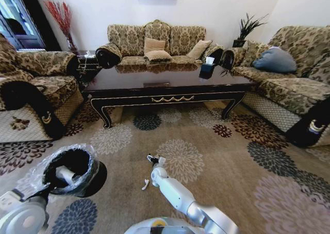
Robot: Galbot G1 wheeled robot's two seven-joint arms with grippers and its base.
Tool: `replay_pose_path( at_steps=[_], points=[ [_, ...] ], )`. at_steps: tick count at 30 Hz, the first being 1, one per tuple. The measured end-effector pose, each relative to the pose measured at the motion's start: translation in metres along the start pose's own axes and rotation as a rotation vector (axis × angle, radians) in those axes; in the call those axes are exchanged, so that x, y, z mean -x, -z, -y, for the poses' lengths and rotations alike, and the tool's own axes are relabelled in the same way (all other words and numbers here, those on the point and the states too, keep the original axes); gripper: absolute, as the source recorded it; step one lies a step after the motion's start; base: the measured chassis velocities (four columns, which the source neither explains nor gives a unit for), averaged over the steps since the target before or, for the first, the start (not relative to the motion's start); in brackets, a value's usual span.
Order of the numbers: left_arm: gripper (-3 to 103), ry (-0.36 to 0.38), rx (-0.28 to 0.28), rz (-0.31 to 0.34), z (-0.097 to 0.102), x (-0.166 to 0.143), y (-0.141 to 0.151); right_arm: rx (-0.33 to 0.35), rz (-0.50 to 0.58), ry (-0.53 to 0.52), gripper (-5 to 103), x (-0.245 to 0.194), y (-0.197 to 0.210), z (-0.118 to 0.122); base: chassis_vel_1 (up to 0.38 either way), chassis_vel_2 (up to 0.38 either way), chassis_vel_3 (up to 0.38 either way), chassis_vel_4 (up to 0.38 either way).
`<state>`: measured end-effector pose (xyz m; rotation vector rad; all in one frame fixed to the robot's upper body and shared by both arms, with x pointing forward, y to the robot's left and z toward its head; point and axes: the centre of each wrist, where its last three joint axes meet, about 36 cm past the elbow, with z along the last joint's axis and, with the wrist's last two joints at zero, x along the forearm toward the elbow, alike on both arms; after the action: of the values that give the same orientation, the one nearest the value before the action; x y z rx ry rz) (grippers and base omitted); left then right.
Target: Move to the front of the table and pick up the trash from the floor, then place it into the trash bin.
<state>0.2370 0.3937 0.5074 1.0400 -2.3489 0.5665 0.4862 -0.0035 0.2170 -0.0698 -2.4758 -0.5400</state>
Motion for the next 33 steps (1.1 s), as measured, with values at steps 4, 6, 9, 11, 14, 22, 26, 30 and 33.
replay_pose_path(
  at_steps=[4, 6, 9, 11, 14, 22, 26, 30, 33],
  points=[
    [2, 0.002, -0.003, -0.001, 0.0, 0.0, -0.001, -0.012, 0.005, -0.029, 100, 0.006, 0.007, 0.006, -0.143, 0.147, 0.139, -0.147],
    [2, -0.002, -0.003, -0.002, 0.002, 0.0, -0.003, -0.022, -0.002, -0.044, 100, 0.008, 0.008, 0.008, -0.124, 0.096, 0.118, -0.114],
    [2, -0.003, -0.003, -0.004, 0.003, 0.0, -0.004, -0.04, -0.017, -0.052, 100, 0.007, 0.007, 0.01, -0.075, 0.075, 0.063, -0.077],
    [2, -0.002, -0.002, -0.005, 0.003, 0.0, -0.005, -0.045, -0.033, -0.051, 100, 0.002, 0.003, 0.009, 0.0, 0.0, 0.0, 0.0],
    [2, -0.002, -0.003, -0.004, 0.003, 0.0, -0.005, -0.038, -0.031, -0.049, 100, -0.003, 0.0, 0.007, 0.0, 0.0, 0.0, 0.0],
    [2, -0.002, -0.007, -0.01, 0.004, 0.001, -0.008, -0.076, -0.042, -0.13, 100, -0.025, -0.017, 0.0, 0.0, 0.0, 0.0, 0.0],
    [2, -0.006, -0.006, -0.01, 0.006, 0.0, -0.009, -0.079, -0.063, -0.129, 100, -0.028, -0.024, 0.003, 0.0, 0.0, 0.0, 0.0],
    [2, -0.005, -0.004, -0.01, 0.006, -0.002, -0.009, -0.082, -0.077, -0.122, 100, -0.026, -0.029, 0.007, 0.0, 0.0, 0.0, 0.0],
    [2, 0.0, -0.003, -0.007, 0.004, -0.003, -0.009, -0.079, -0.088, -0.118, 103, -0.024, -0.028, 0.008, 0.0, 0.0, 0.0, 0.0]
  ],
)
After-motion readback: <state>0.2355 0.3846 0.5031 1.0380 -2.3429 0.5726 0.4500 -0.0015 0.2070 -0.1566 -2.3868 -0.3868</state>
